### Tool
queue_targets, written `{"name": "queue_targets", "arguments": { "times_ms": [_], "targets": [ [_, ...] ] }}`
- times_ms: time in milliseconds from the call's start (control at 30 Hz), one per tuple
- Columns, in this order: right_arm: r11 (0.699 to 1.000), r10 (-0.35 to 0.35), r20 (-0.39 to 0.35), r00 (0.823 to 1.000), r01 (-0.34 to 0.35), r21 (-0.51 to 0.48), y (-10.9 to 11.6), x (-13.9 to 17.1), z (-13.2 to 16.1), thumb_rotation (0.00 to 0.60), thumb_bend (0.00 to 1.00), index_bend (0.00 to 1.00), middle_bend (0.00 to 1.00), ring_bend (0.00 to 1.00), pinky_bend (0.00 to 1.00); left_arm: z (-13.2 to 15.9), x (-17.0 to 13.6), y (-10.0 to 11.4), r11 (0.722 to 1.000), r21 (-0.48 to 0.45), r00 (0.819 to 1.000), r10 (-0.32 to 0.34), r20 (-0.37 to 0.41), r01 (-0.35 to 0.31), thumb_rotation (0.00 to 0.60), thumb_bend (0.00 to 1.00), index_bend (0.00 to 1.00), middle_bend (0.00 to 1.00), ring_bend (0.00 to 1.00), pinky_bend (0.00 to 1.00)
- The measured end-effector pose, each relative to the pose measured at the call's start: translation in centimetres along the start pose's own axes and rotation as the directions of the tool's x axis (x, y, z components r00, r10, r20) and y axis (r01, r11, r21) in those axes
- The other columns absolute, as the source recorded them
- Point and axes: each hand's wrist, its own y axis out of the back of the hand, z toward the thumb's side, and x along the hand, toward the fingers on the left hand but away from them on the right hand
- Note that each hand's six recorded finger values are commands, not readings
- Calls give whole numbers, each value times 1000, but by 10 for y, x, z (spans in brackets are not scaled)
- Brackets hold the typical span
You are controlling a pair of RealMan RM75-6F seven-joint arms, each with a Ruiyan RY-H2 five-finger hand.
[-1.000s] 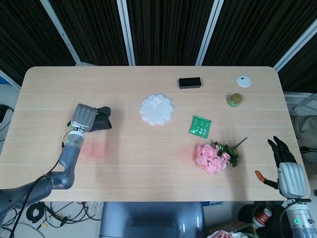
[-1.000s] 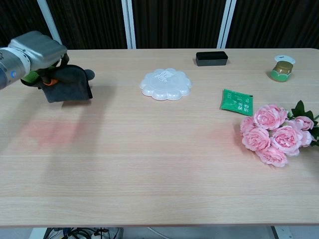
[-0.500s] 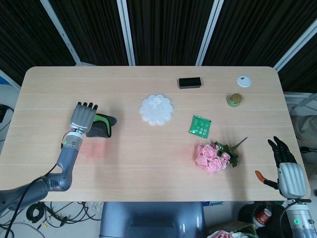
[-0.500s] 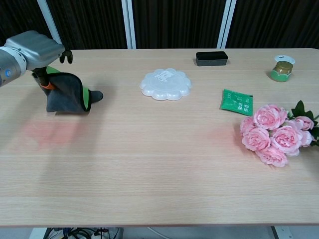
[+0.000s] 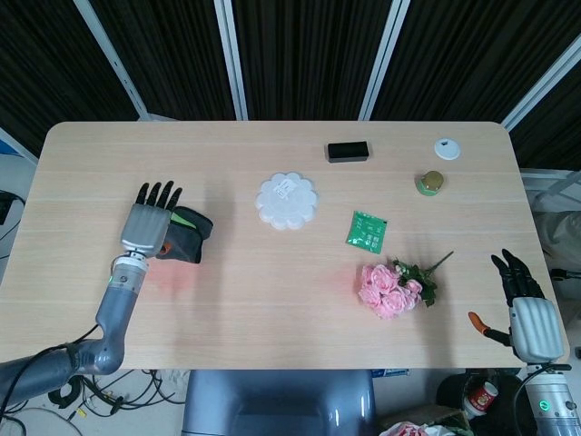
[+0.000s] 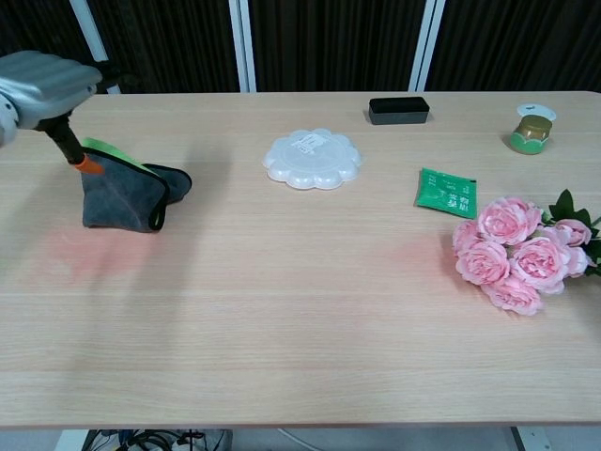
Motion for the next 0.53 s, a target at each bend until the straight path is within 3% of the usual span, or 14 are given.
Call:
{"name": "queue_targets", "arguments": {
  "times_ms": [333, 533],
  "targets": [
    [998, -13, -18, 1000, 14, 60, 0, 1, 3, 600, 128, 0, 0, 0, 187, -70, -89, 13, 987, -105, 992, 116, -52, -121, 600, 14, 0, 0, 0, 16],
    [994, -20, -34, 999, 24, 109, 1, 2, 4, 600, 123, 0, 0, 0, 187, -108, -156, 5, 980, -131, 986, 137, -99, -149, 600, 9, 0, 0, 0, 12]
  ]
}}
